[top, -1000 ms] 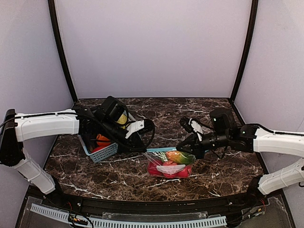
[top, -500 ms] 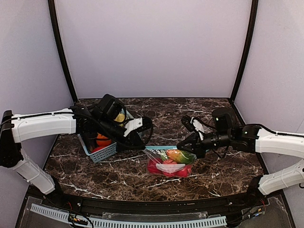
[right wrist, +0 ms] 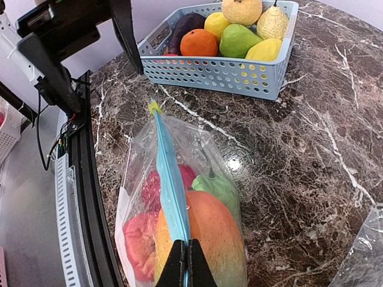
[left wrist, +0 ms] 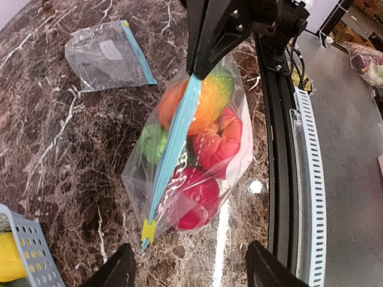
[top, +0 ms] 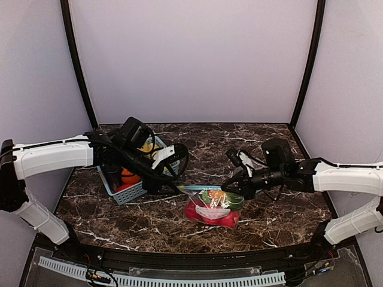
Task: Place the food in the zip-top bag and seal the zipper
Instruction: Zip the zipper of the food storage bag, then set the zipper food storage bag at the center of the board.
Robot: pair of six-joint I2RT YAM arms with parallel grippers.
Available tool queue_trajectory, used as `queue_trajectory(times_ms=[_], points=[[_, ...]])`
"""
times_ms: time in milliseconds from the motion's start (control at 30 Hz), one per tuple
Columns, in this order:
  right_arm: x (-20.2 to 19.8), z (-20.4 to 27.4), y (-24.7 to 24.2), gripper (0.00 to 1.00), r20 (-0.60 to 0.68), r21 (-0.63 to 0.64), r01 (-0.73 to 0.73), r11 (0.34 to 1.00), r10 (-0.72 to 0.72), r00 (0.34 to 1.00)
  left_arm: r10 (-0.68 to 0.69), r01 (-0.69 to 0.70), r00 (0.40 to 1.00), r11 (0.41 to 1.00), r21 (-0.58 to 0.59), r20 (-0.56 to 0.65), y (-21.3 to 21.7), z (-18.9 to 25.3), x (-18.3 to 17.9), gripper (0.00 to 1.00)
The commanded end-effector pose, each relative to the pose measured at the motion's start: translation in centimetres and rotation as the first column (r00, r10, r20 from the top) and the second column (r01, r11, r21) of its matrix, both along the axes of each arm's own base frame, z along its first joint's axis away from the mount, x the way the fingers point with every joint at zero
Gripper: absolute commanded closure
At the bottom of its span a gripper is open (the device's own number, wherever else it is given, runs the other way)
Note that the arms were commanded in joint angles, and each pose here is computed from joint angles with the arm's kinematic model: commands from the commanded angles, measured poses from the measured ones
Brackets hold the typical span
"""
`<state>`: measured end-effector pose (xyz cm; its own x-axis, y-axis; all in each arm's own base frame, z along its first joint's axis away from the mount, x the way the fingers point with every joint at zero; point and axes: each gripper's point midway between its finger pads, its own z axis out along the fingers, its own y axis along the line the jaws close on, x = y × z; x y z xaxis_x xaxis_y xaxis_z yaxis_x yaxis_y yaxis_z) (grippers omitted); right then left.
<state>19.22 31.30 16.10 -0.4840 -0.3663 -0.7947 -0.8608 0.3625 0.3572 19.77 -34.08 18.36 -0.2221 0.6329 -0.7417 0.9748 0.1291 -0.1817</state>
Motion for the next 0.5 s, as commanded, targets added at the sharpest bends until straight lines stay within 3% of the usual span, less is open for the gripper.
queue_trajectory(times_ms=[0, 233, 467], points=[[1.3, -1.1, 0.1, 1.00, -0.041, -0.024, 0.072, 0.997, -0.073, 0.996, 0.033, -0.030, 0.999, 0.990, -0.136, 0.018, 0.4, 3.9, -0.5, 0.31], [4.1, -2.8, -0.4, 1.00, -0.076, -0.090, 0.231, 0.969, -0.238, 0.968, 0.211, -0.186, 0.975, 0.948, -0.258, 0.071, 3.1, 7.4, 2.5, 0.16], [5.5, -3.6, -0.4, 1.00, -0.105, -0.111, 0.301, 0.947, -0.313, 0.944, 0.369, -0.348, 0.929, 0.896, -0.275, 0.030, 5.7, 8.0, 6.2, 0.15]])
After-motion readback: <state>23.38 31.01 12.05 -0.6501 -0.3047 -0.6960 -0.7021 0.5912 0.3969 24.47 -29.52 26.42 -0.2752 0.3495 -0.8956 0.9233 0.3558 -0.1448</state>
